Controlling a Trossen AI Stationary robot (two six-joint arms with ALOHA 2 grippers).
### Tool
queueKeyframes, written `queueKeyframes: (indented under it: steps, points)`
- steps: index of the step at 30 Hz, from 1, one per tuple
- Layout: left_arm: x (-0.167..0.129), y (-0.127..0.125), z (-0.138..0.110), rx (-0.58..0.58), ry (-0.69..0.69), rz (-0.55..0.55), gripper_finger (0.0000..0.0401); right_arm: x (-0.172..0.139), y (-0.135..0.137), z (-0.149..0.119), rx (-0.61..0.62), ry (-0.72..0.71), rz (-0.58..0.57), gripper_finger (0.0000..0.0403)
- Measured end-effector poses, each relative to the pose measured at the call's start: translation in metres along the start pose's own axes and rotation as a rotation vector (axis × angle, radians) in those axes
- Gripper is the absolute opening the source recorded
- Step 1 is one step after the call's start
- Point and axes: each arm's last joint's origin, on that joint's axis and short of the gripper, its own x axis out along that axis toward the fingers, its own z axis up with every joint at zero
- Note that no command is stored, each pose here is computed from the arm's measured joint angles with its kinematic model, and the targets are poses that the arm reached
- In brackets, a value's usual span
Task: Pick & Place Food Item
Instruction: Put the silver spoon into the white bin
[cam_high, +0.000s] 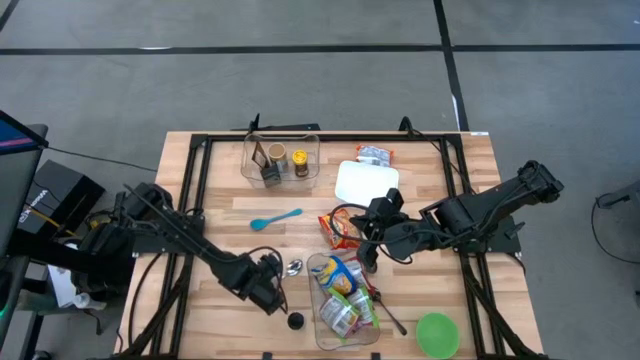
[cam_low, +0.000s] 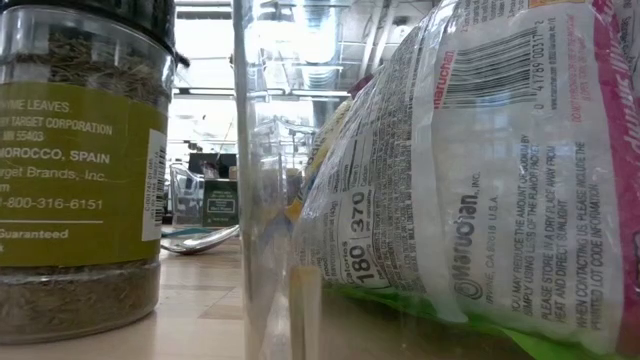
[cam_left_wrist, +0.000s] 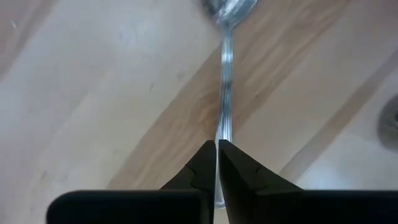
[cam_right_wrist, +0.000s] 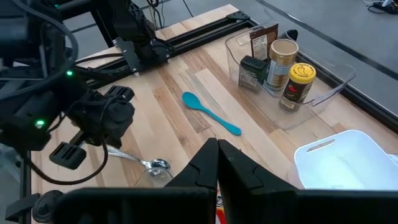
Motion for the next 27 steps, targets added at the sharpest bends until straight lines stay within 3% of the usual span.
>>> queueKeyframes:
  steps: [4,20,27]
  points:
    - [0.006,0.001,0.001,-0.018,0.035,-0.059,0.0030,0.000,0.000,0.000,-0.002,0.002,0.000,0.0001]
    - [0.007,0.001,0.000,-0.001,0.027,-0.065,0.0119,0.000,0.000,-0.001,-0.007,0.006,-0.003,0.0001]
    - [0.017,0.008,-0.003,0.036,0.020,-0.070,0.0133,0.000,0.000,-0.001,-0.007,0.006,-0.003,0.0001]
